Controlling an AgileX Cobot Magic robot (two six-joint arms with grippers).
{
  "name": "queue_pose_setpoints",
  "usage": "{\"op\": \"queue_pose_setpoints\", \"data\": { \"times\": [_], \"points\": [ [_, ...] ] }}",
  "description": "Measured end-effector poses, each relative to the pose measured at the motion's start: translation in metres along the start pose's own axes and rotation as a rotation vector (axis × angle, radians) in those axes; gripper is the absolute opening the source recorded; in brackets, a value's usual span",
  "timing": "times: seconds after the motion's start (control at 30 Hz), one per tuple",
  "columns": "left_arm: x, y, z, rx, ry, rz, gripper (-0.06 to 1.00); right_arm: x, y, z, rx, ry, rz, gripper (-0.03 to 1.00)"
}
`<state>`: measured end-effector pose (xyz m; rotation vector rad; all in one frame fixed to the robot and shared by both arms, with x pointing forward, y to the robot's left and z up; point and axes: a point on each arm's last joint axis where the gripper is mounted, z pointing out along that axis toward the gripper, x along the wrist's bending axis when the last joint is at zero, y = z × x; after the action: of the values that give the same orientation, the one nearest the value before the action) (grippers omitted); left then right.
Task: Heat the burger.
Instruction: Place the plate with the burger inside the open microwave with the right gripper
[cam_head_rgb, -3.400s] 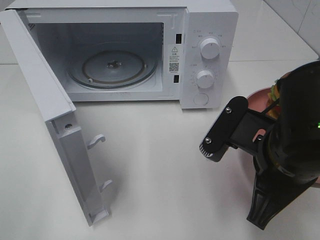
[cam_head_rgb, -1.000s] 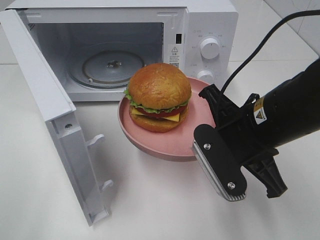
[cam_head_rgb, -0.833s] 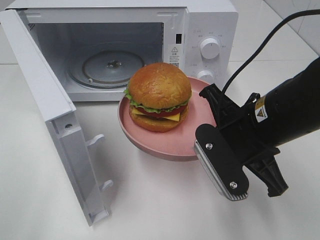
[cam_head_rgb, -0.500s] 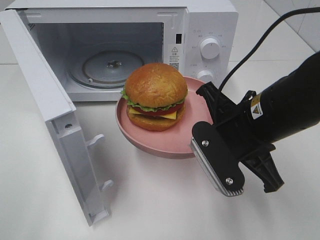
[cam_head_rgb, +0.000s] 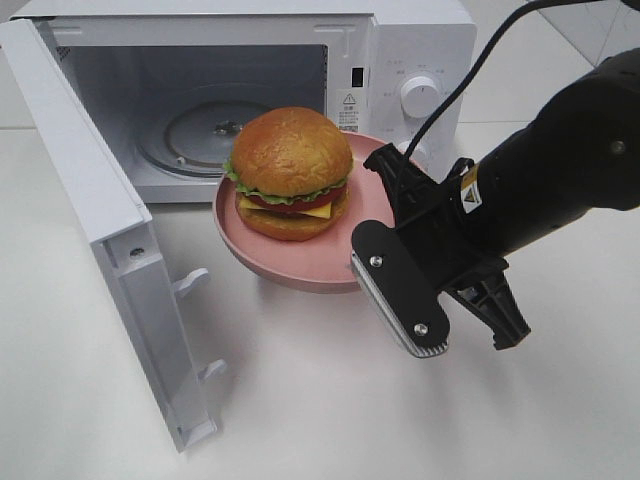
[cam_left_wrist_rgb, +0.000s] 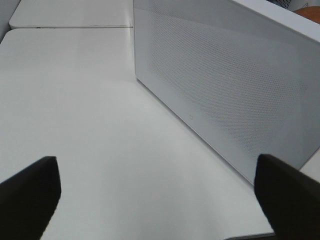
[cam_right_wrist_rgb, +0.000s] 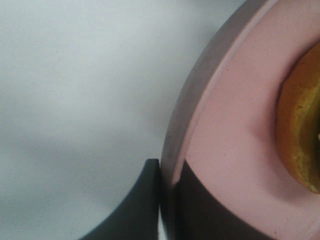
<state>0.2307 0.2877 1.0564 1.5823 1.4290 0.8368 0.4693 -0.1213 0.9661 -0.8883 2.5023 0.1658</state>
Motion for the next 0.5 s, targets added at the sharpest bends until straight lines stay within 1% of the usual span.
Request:
{"op": "queue_pose_setpoints", "data": {
  "times": [0.03, 0.1, 0.2, 0.27, 0.5],
  "points": [
    [0.000, 0.000, 0.000, 0.000, 0.000, 0.000, 0.97, 0.000, 0.000, 0.000, 0.000, 0.000, 0.000, 0.03],
    [0.000, 0.000, 0.000, 0.000, 0.000, 0.000, 0.97, -0.010, 0.008, 0.006, -0.012, -0.005, -0.021, 0.03],
    [0.000, 0.000, 0.000, 0.000, 0.000, 0.000, 0.97, -0.013, 0.009, 0.008, -0.015, -0.006, -0.026, 0.03],
    [0.000, 0.000, 0.000, 0.000, 0.000, 0.000, 0.97, -0.023, 0.012, 0.015, -0.018, -0.011, -0.030, 0.03],
    [0.000, 0.000, 0.000, 0.000, 0.000, 0.000, 0.97, -0.037, 0.013, 0.024, -0.022, -0.010, -0.023, 0.03]
  ]
}}
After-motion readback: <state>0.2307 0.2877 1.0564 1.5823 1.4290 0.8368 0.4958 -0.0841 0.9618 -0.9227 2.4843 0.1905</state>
